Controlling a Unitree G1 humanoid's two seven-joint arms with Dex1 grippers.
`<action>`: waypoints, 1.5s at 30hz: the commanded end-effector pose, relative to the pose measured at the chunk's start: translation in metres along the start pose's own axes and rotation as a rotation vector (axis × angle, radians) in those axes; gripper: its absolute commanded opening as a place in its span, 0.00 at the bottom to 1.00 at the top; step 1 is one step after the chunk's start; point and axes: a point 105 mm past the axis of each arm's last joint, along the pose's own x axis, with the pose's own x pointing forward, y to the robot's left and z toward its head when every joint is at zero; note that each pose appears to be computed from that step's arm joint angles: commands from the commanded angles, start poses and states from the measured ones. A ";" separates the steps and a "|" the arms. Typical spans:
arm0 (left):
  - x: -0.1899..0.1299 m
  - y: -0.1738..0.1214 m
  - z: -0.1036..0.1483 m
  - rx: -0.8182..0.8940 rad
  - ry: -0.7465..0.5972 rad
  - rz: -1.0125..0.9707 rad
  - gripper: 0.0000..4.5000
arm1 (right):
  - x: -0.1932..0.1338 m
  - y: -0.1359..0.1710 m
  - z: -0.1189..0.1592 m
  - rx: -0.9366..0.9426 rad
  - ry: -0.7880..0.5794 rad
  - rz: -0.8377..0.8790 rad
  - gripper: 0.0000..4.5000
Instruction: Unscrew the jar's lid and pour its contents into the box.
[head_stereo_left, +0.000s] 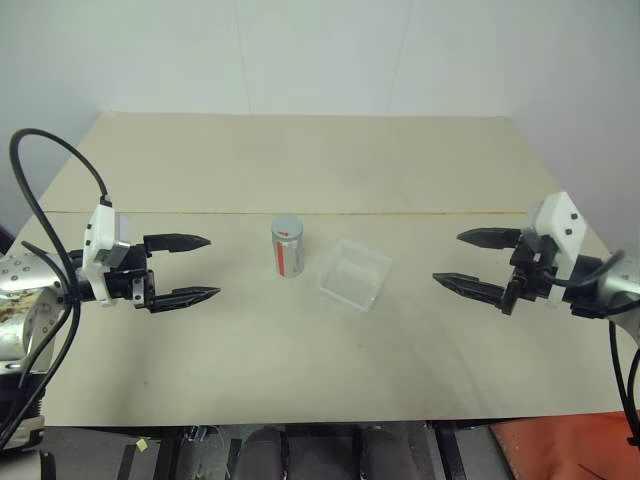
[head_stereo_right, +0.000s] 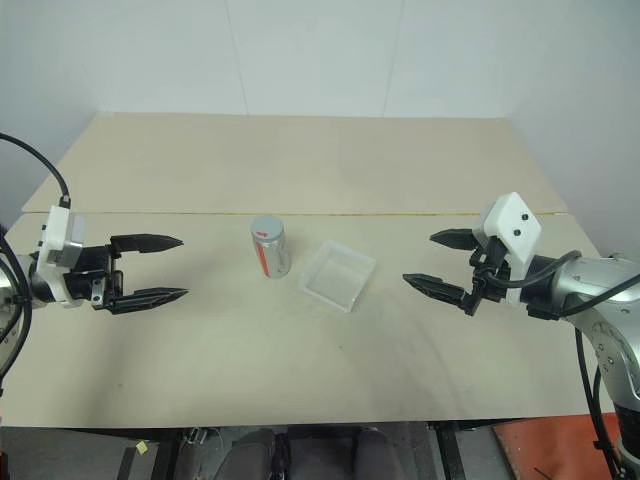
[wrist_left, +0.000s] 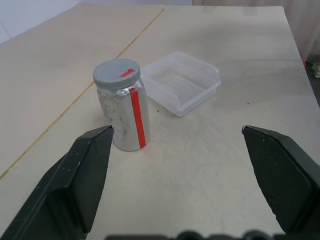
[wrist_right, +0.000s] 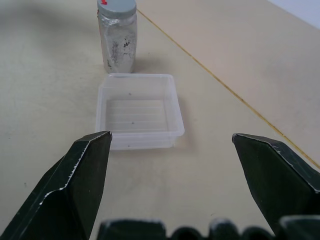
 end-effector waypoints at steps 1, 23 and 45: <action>-0.003 0.001 0.010 0.044 -0.016 0.007 1.00 | -0.002 0.001 0.012 -0.050 -0.032 -0.001 1.00; 0.062 -0.011 0.007 -0.091 -0.159 0.465 1.00 | 0.001 0.001 0.010 -0.045 -0.027 0.009 1.00; 0.112 -0.012 -0.015 -0.148 -0.118 0.820 1.00 | 0.001 0.005 0.014 -0.063 -0.038 -0.009 1.00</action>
